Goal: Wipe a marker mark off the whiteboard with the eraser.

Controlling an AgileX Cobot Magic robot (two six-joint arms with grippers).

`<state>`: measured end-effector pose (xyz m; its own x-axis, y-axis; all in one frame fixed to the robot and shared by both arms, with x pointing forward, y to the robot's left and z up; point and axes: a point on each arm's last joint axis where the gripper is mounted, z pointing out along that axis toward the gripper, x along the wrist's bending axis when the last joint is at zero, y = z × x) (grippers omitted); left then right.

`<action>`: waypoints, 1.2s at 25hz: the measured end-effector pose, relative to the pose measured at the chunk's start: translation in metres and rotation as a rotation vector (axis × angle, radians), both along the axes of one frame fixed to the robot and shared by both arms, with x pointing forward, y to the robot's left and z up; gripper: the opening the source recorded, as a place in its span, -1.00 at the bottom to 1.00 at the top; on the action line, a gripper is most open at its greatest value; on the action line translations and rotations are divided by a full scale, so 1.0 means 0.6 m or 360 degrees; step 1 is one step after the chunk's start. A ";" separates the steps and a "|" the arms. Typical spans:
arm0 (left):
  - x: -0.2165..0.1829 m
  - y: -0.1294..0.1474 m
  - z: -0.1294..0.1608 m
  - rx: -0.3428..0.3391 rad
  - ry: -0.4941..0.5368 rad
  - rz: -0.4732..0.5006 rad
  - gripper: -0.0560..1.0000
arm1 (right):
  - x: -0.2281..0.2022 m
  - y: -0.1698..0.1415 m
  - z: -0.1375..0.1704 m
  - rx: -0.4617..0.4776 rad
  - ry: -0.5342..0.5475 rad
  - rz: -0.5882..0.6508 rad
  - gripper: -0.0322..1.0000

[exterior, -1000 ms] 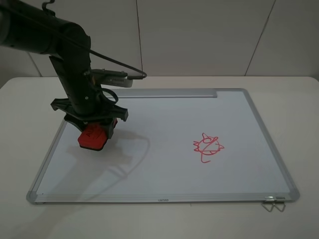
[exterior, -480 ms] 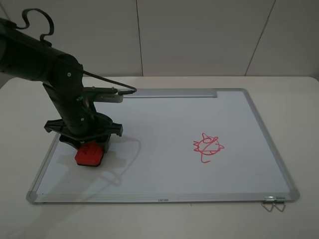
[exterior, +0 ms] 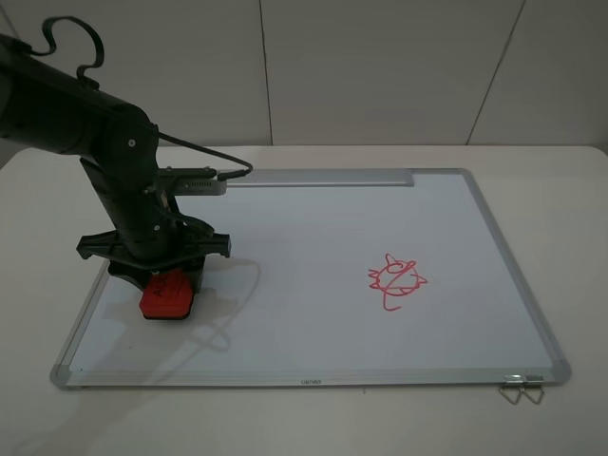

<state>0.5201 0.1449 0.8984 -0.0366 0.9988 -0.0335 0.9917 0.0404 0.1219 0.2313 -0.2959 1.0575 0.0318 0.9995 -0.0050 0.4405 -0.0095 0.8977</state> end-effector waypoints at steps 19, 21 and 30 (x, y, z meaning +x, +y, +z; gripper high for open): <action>0.003 0.003 0.008 0.0026 -0.0048 -0.0017 0.48 | 0.000 0.000 0.000 0.0000 0.0000 0.0000 0.43; 0.004 0.004 0.022 0.0018 -0.0093 -0.0043 0.48 | 0.000 0.000 0.000 0.0000 0.0000 0.0000 0.43; 0.020 0.020 0.167 0.0173 -0.0453 -0.0315 0.57 | 0.000 0.000 0.000 0.0000 0.0000 0.0000 0.43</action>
